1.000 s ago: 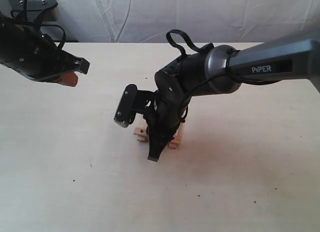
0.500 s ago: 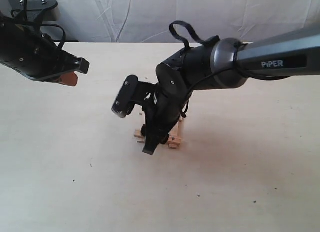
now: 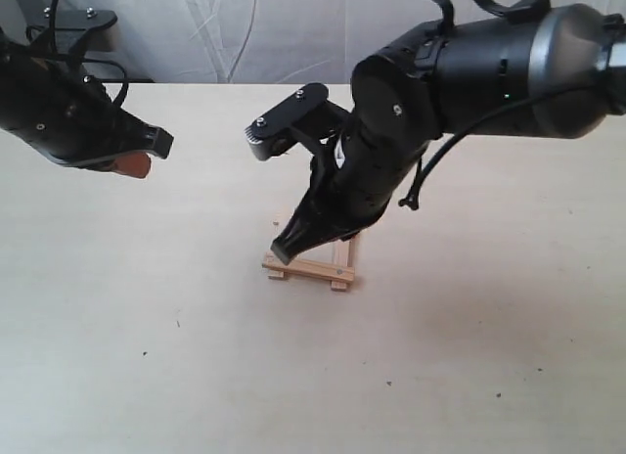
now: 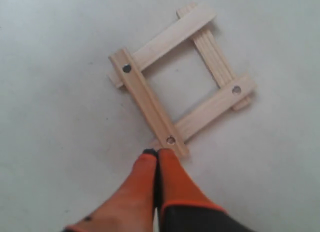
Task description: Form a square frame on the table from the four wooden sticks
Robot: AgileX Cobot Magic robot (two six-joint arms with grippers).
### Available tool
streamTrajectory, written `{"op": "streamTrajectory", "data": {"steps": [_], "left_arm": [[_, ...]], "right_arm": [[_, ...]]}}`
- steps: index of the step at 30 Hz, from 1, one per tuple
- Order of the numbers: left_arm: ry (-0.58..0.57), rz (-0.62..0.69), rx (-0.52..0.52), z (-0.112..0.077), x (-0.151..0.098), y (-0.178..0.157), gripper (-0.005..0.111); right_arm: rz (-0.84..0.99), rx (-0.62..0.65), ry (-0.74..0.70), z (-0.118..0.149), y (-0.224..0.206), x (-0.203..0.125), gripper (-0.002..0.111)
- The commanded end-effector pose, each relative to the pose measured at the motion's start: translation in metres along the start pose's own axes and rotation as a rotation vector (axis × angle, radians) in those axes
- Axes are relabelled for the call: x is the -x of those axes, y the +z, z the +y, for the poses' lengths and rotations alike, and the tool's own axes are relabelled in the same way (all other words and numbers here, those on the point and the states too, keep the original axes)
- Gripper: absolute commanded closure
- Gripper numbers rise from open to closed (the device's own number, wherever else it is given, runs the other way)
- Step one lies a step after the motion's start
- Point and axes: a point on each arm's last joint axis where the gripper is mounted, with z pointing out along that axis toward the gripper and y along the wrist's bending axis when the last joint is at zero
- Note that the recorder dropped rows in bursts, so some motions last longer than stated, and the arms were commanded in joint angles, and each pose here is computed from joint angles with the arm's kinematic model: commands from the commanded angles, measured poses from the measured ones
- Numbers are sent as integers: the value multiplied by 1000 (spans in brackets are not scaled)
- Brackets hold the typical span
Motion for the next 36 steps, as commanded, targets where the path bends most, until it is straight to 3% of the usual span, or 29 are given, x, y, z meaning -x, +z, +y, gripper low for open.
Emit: {"op": "streamTrajectory", "data": {"steps": [1,6,12,21,28,36], "left_arm": [[37,-12,-6,-11,-10,3,107],[165,-76,2,-34,-17,-18,107],[138,-210,66,-35,-35,-55,107],[121,-525,63,-33,-88,-114,107],[124,-795,28,-31,-144,-147,107],[136,-908,22,-31,-161,-169,107]], "right_arm": [[6,-6,201,-33,-16,-24,108],[-28,-26,424,-75,-46,-65,108],[-150,-104,533,-88,-95,-113,108],[-533,-220,487,-62,-169,-157,108],[-807,-316,403,-39,-192,-199,108],[-890,-331,393,-31,-206,-209,108]]}}
